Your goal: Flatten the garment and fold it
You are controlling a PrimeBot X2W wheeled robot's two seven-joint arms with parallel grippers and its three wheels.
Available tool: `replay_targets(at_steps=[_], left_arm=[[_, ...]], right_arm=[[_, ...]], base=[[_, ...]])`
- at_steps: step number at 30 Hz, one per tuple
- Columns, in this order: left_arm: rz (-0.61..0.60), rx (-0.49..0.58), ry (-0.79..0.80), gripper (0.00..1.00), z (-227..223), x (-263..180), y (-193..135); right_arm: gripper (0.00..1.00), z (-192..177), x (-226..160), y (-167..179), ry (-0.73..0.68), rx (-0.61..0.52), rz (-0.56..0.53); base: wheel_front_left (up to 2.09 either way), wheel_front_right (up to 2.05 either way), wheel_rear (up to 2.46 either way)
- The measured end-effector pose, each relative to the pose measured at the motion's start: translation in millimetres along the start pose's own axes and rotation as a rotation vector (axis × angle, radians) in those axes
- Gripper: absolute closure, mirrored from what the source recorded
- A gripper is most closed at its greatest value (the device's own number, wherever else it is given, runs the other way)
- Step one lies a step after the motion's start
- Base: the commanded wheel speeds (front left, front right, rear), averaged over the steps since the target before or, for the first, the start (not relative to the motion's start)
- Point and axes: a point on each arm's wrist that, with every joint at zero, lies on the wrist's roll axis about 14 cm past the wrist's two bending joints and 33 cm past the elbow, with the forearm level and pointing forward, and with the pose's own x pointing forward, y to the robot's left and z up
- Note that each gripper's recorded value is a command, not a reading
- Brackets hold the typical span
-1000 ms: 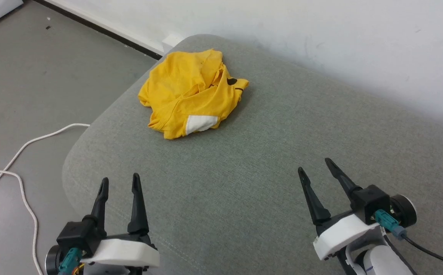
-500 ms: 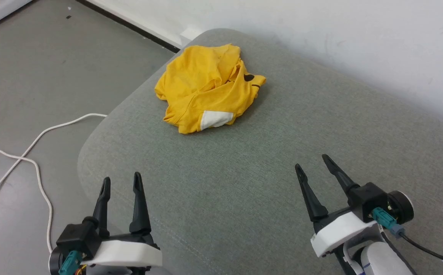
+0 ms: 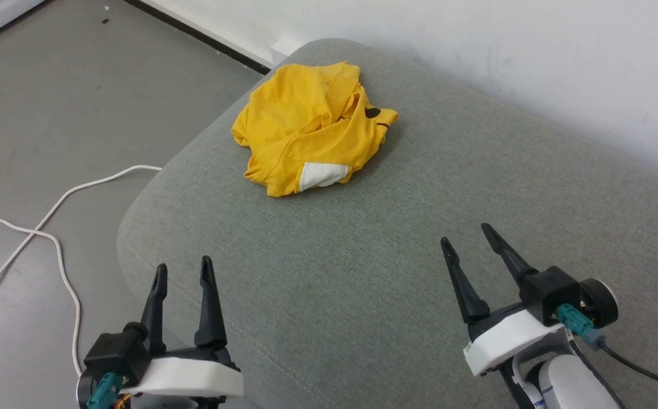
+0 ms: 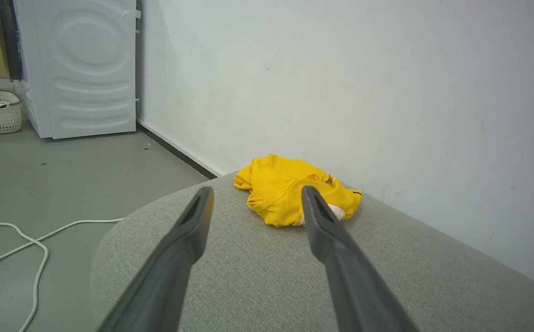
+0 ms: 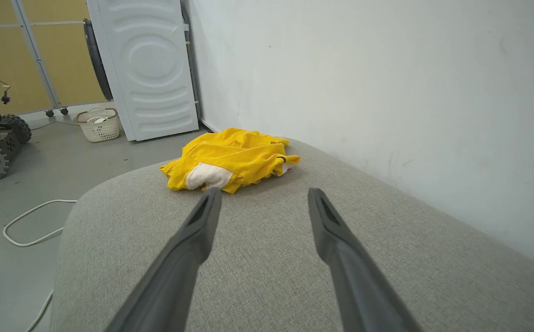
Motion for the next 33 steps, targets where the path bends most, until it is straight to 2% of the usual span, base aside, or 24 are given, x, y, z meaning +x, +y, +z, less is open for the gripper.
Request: replay_targets(at_steps=[5, 9, 12, 18, 25, 30, 33], left_arm=[[-0.056, 0.015, -0.018, 0.00, 5.1, 7.3, -10.3], [-0.140, 0.039, -0.116, 0.00, 35.2, 34.6, -27.8], [-0.199, 0.085, -0.194, 0.00, 66.4, 59.1, -42.3], [-0.203, 0.224, -0.283, 0.00, 121.1, 116.9, -53.7], [-0.250, 0.341, -0.072, 0.00, 105.1, 188.2, -66.8], [-0.243, 0.270, 0.129, 0.00, 60.0, 225.3, -73.0], [-0.253, 0.275, 0.254, 0.00, 23.8, 238.4, -75.5]], right_arm=[[0.00, 6.3, 3.3, -12.5, -0.014, 0.005, -0.032], [0.00, 19.0, 12.1, -19.7, -0.029, -0.014, -0.039], [0.00, 35.4, 20.4, -27.9, -0.056, -0.043, -0.044], [0.00, 48.9, 21.1, -52.7, -0.058, -0.058, -0.075], [0.00, 44.7, 11.6, -80.6, -0.016, -0.059, -0.107], [0.00, 39.6, 5.5, -103.0, 0.001, -0.066, -0.135], [0.00, 32.8, 1.8, -114.9, 0.020, -0.066, -0.151]], base=[[0.00, 0.00, 0.00], [0.00, 0.00, 0.00], [0.00, 0.00, 0.00], [0.00, 0.00, 0.00], [0.00, 0.00, 0.00], [0.00, 0.00, 0.00], [0.00, 0.00, 0.00]])
